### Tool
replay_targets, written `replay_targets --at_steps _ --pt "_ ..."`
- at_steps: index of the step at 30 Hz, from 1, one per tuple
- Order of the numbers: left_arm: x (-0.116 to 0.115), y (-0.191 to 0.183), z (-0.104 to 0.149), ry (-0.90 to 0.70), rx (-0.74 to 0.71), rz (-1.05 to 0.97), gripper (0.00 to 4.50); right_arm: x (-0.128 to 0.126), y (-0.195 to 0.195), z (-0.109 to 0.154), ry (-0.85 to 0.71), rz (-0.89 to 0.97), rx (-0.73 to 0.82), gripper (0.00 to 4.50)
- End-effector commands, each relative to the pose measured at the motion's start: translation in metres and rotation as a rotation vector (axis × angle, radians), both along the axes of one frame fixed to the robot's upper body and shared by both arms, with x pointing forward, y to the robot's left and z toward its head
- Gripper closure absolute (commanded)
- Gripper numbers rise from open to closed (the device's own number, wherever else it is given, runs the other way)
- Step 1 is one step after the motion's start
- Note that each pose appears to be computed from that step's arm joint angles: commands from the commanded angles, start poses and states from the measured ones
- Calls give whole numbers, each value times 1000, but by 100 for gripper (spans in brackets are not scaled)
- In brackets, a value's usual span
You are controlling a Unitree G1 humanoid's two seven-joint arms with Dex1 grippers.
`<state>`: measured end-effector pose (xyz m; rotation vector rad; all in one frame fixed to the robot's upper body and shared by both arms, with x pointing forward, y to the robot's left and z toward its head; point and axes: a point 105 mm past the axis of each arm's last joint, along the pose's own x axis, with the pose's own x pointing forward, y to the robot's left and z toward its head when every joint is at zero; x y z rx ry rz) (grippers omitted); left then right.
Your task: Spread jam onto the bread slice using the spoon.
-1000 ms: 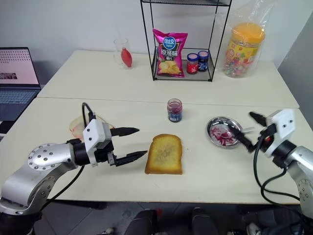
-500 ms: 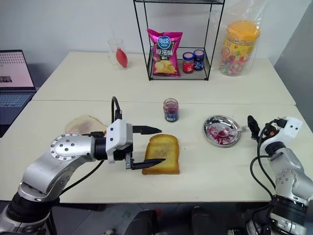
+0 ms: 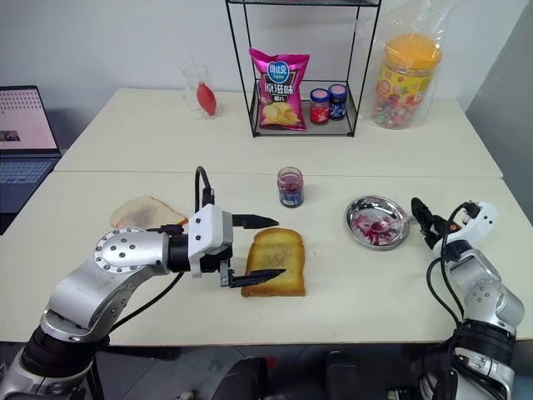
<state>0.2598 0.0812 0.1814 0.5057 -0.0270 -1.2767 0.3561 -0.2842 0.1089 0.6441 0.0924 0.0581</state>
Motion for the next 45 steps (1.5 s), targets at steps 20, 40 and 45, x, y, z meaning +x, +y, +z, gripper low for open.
replay_targets --at_steps 20,40,45 --pt "2 -1 8 -32 -2 10 0 10 10 17 -79 72 120 420" --pt "27 60 21 -66 -190 447 0 -4 98 160 -421 364 2 448" --pt "39 78 24 -79 -280 605 0 23 156 194 -499 439 -92 448"
